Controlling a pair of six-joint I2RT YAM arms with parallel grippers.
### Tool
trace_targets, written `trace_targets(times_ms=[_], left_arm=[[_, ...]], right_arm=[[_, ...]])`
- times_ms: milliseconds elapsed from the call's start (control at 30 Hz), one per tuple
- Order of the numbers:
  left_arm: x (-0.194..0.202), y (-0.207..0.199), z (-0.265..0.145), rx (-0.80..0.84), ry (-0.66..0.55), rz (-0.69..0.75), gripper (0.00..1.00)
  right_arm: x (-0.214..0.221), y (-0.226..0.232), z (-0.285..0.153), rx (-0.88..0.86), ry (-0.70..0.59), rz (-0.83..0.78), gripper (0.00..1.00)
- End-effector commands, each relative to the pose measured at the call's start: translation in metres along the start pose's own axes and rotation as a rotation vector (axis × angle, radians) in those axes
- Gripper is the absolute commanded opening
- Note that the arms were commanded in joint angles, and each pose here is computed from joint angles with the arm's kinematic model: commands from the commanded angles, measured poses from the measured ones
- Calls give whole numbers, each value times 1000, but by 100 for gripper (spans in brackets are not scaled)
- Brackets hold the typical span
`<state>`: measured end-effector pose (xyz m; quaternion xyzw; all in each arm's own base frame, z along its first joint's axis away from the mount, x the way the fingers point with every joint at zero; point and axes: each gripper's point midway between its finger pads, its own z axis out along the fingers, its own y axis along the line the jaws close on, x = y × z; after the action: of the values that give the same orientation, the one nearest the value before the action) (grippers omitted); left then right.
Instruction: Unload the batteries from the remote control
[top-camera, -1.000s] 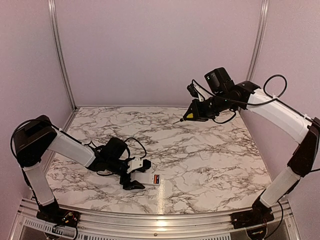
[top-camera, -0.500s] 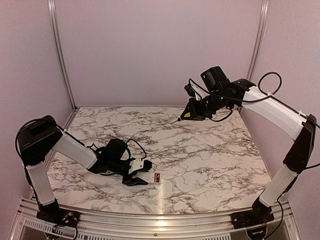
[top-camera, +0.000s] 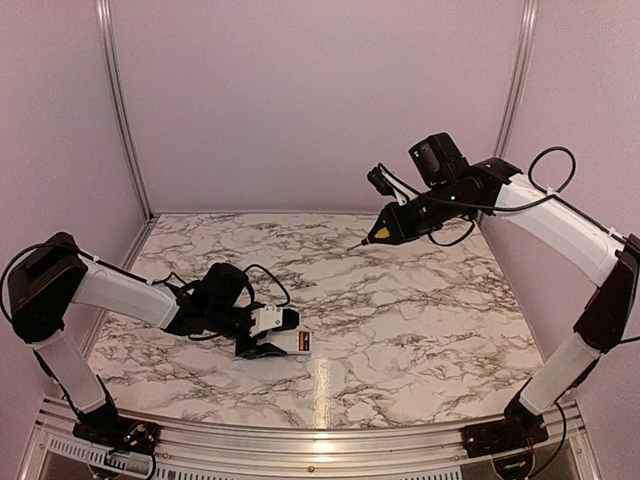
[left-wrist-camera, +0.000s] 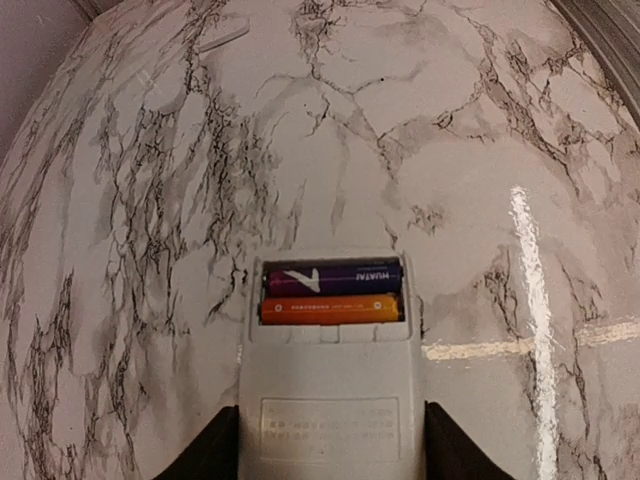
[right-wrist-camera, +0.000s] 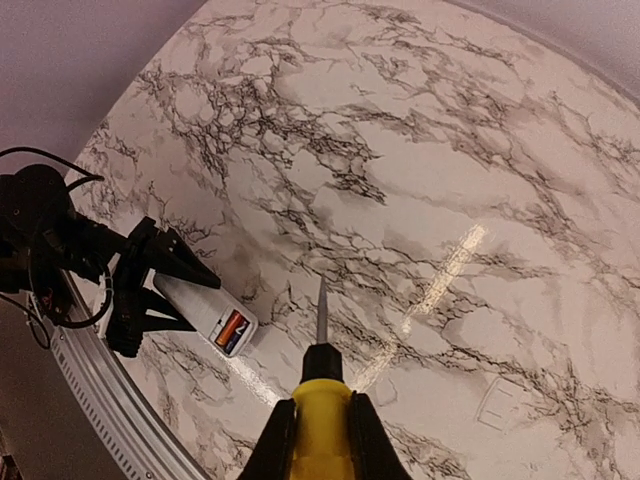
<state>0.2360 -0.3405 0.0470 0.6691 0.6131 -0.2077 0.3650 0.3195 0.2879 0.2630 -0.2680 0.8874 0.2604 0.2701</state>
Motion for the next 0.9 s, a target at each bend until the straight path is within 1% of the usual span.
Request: trace_targets(times_ms=[0,133,267,300,400,567,700,867], left_arm=[[-35,28,-28,-120,-30,39,0],[-61,49,-52,-199,-52,-20,0],[-78,49,-70,-203,-86,-17,0],[-79,47,-72,-188,-79,-16,0],[-83,32,-77,-113,-69,87,0],[-92,34,-85,-121,-79,128,0],[-103,24,-89,-54,-97,149,0],[-116,9,-91,-13,-121,213,0]], right_arm=[[-8,11,-27,-24,-89,-139,0],[-7,14,-30,-39,-100,-168,0],[-3,20,-31,-69,-95,-234,0],[-2,21,-32,-77,-96,-250,0],[3,29,-37,-106,-104,-303,0],[18,61,-50,-197,-147,-461,0],[31,87,-56,-248,-165,-564,0],[48,106,-51,-290,-142,-631,0]])
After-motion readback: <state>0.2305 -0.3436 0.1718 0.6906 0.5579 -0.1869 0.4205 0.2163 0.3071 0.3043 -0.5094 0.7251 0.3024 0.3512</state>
